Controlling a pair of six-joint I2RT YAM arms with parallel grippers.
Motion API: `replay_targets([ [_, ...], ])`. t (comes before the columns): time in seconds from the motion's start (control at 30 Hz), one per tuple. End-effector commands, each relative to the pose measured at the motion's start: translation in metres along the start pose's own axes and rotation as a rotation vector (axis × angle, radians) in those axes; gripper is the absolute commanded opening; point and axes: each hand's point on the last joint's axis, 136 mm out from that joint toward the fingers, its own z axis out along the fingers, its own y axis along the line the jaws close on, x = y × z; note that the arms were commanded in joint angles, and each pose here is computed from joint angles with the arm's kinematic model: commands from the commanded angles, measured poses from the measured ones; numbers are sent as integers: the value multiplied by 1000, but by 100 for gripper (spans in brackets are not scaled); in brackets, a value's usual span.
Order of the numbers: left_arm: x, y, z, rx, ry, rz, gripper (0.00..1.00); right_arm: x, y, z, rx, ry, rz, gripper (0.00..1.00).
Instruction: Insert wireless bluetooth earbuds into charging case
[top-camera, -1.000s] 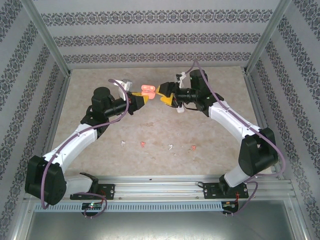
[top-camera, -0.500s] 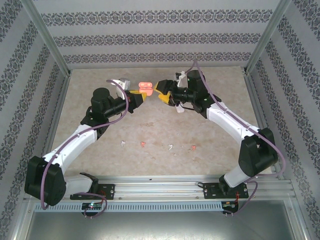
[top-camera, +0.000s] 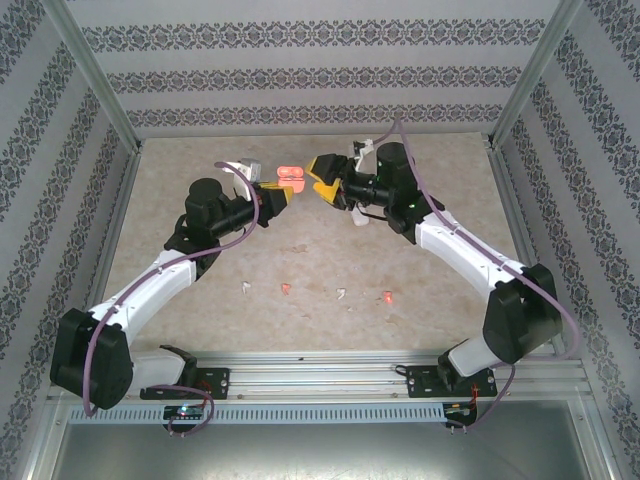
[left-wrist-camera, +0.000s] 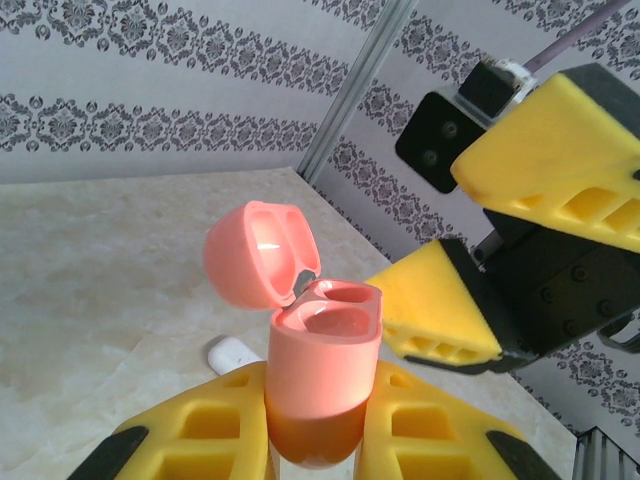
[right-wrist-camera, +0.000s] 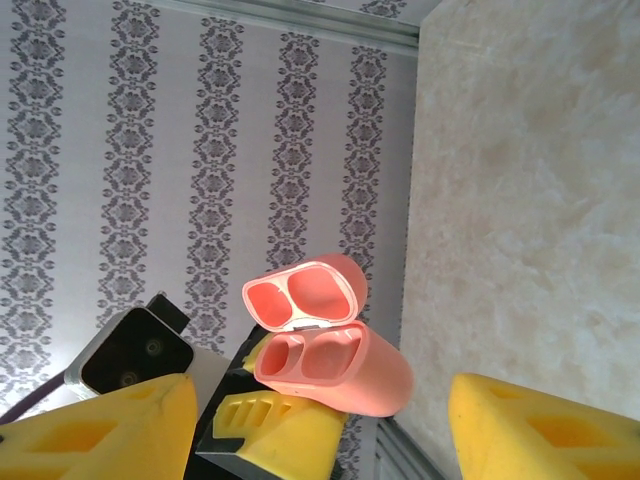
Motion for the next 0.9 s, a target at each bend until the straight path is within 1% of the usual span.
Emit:
replay_targets([
  [0.0, -12, -16, 3, 69, -46, 20, 0, 5, 3, 10, -53, 29, 32, 67],
  [0.23, -14, -18, 4, 85, -62, 20, 0, 11, 2, 19, -71, 64, 56, 67],
  [0.43, -15, -22, 5, 106, -68, 26, 0, 11, 4, 25, -106, 76, 86, 61],
  [0.53, -14, -24, 5, 115, -66, 28, 0, 10, 5, 26, -115, 80, 91, 55],
  [0.73, -11, -25, 6, 124, -59, 35, 1, 10, 6, 28, -123, 85, 95, 35],
  [0.8, -8, -24, 6, 123, -49, 36, 2, 11, 6, 28, -125, 86, 93, 30],
  [0.87, -4, -24, 9, 134, -26, 31, 6, 11, 9, 27, -128, 85, 86, 27],
])
